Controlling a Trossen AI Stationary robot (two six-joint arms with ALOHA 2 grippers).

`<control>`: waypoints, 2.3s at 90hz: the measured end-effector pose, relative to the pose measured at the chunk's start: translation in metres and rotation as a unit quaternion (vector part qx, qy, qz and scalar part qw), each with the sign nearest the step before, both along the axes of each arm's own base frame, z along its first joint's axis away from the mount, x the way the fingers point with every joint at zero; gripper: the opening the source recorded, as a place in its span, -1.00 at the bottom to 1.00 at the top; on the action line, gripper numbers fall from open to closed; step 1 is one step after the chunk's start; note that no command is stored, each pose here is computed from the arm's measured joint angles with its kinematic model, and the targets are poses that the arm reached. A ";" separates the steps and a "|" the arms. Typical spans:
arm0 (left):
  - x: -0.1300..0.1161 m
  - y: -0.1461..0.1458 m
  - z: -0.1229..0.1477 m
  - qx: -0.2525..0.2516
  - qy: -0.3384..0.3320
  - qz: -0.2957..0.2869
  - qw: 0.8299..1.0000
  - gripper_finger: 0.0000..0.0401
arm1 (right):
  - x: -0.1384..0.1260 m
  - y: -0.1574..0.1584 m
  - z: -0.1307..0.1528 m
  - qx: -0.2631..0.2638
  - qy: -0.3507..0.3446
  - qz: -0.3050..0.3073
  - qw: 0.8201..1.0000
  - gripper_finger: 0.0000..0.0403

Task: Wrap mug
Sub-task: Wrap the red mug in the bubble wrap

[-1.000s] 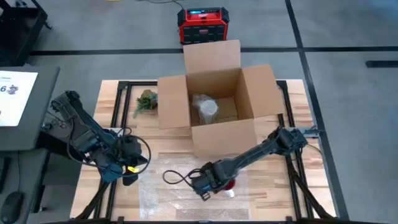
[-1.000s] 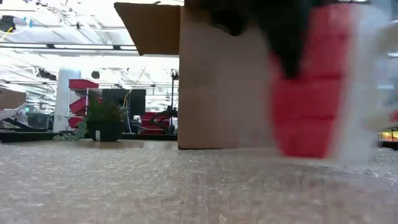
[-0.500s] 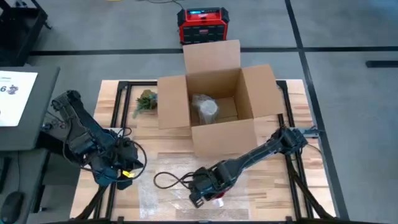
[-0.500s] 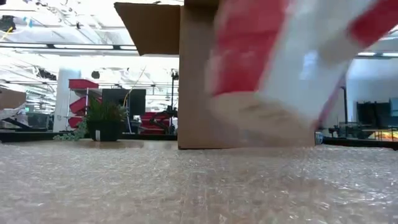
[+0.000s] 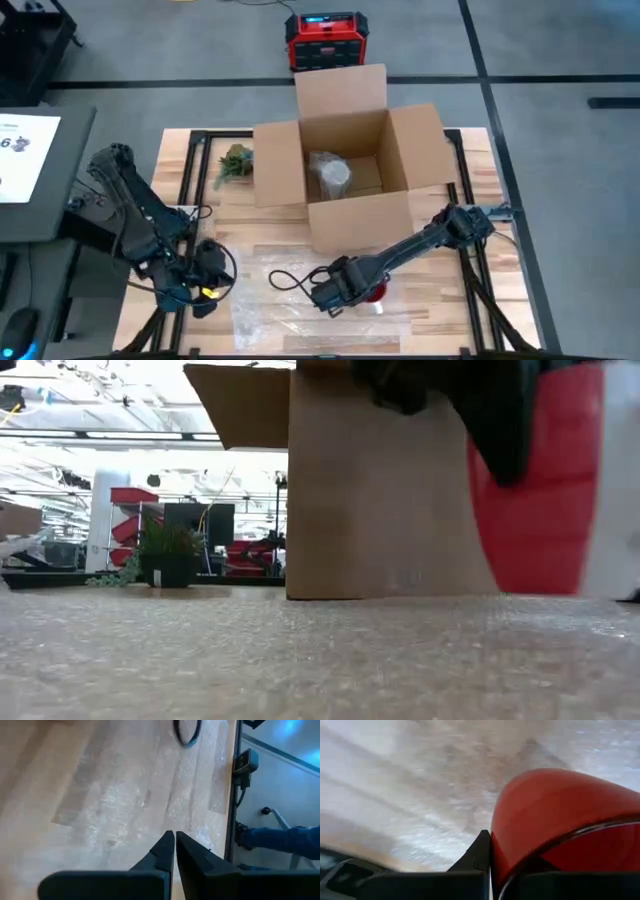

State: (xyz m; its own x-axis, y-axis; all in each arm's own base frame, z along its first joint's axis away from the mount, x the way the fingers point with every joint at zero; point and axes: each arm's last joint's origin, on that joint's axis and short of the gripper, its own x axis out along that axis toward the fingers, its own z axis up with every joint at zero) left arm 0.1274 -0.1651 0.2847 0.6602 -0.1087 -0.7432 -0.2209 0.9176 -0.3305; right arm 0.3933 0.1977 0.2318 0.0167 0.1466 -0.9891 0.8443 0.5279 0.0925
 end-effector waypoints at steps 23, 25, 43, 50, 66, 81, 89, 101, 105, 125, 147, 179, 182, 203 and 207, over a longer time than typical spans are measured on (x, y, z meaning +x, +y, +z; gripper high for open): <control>0.004 0.008 -0.058 -0.041 0.055 0.038 0.997 -1.00 | 0.030 0.006 -0.008 0.040 -0.116 0.007 0.992 -1.00; 0.003 0.010 -0.063 -0.043 0.065 0.043 0.996 -1.00 | 0.031 0.005 -0.012 0.038 -0.112 0.005 0.993 -1.00; -0.004 0.019 -0.087 -0.038 0.117 0.064 0.990 -1.00 | 0.021 -0.004 -0.022 0.002 -0.035 -0.002 0.999 -1.00; -0.006 0.022 -0.085 -0.021 0.126 0.062 0.990 -1.00 | 0.010 -0.005 -0.024 -0.020 0.017 0.000 1.000 -1.00; -0.018 0.035 -0.061 0.020 0.160 0.086 0.983 -1.00 | -0.009 -0.001 -0.022 -0.049 0.089 -0.008 0.995 -1.00; -0.037 0.054 -0.030 0.048 0.195 0.159 0.967 -1.00 | -0.015 0.011 -0.006 -0.031 0.064 -0.022 0.997 -1.00; -0.039 0.054 -0.018 0.027 0.162 0.166 0.972 -1.00 | -0.015 0.015 0.006 -0.022 0.042 -0.023 0.999 -1.00; -0.024 0.033 -0.013 -0.051 0.046 0.107 0.992 -1.00 | -0.004 0.016 0.013 -0.010 -0.023 -0.007 1.000 -1.00; -0.016 0.025 -0.015 -0.067 0.017 0.085 0.994 -1.00 | 0.003 0.016 0.012 0.001 -0.048 -0.001 0.999 -1.00; 0.032 0.022 -0.050 -0.044 -0.042 0.089 0.994 -1.00 | 0.027 -0.001 0.000 -0.006 -0.099 0.006 0.995 -1.00; 0.083 0.043 -0.075 -0.029 -0.032 0.139 0.989 -1.00 | 0.025 -0.017 0.005 -0.027 -0.075 0.011 0.997 -1.00; 0.107 0.057 -0.116 0.005 0.100 0.018 0.995 -1.00 | 0.004 -0.001 0.003 -0.043 -0.014 0.015 0.999 -1.00; 0.101 0.056 -0.116 0.010 0.120 0.002 0.993 -1.00 | 0.003 -0.001 0.003 -0.046 -0.009 0.016 0.999 -1.00; 0.037 0.061 -0.098 0.131 0.253 -0.040 0.958 -1.00 | 0.001 0.003 0.001 -0.049 -0.001 0.021 0.999 -1.00; 0.024 0.065 -0.091 0.145 0.263 -0.021 0.954 -1.00 | 0.000 0.003 0.000 -0.051 0.003 0.022 0.998 -1.00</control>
